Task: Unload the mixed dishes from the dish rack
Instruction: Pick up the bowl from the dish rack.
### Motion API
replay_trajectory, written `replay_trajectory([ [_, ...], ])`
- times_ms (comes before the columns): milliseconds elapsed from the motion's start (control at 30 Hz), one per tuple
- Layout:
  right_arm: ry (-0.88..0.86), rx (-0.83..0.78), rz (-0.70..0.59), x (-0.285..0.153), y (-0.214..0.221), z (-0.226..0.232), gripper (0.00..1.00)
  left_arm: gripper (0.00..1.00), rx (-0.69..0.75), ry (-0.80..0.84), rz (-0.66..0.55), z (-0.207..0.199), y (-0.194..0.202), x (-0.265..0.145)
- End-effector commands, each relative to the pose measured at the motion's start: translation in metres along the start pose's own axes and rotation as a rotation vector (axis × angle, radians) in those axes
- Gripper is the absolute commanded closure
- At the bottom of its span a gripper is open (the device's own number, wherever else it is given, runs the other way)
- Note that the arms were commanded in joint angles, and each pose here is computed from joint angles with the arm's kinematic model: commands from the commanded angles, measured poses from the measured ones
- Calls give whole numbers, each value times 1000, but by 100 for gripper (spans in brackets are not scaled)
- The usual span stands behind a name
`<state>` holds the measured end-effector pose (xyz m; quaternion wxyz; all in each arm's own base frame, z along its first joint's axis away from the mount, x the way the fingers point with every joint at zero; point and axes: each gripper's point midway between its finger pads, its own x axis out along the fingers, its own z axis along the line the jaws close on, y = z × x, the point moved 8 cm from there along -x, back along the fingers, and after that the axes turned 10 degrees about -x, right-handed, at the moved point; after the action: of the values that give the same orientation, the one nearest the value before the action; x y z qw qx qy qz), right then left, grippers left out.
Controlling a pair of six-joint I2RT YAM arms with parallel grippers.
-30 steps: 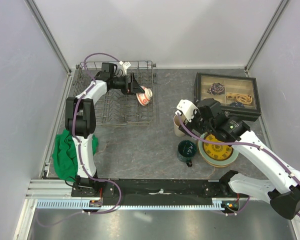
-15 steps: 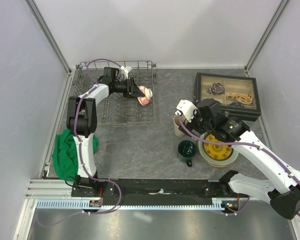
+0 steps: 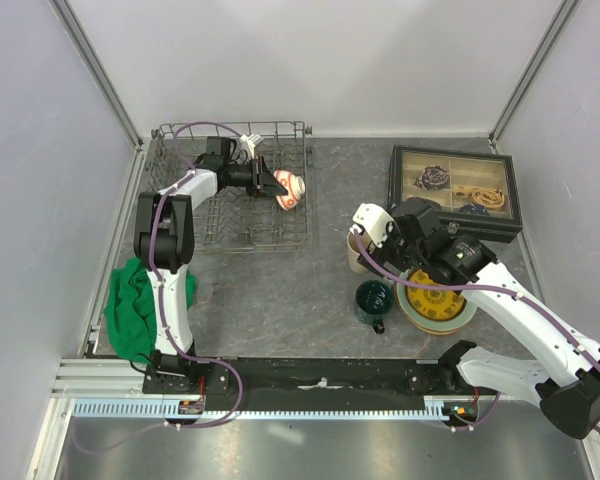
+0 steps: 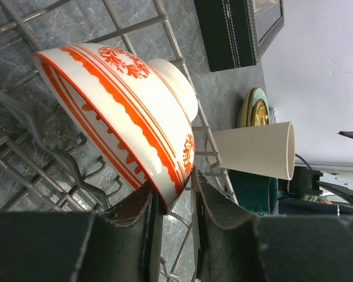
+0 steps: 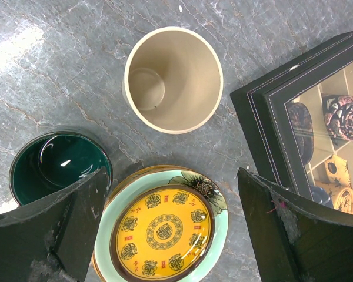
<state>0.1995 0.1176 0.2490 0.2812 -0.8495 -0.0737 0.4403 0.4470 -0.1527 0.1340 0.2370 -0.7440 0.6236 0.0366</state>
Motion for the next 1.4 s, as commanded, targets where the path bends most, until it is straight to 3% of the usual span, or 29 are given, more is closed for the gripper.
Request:
replay_trajectory([
  [0,29,21,-25,-4,-2,-3,2,87,61,121,30,-21,-2,3],
  [100,23,21,-26,-3,-2,-2,2,98,66,151,36,-25,-2,0],
  [733,-5,22,-20,2,-1,2,2,98,140,226,8,-58,-10,-26],
  [1367,-8,22,-18,2,-2,1,2,99,256,303,-42,-122,-20,-68],
])
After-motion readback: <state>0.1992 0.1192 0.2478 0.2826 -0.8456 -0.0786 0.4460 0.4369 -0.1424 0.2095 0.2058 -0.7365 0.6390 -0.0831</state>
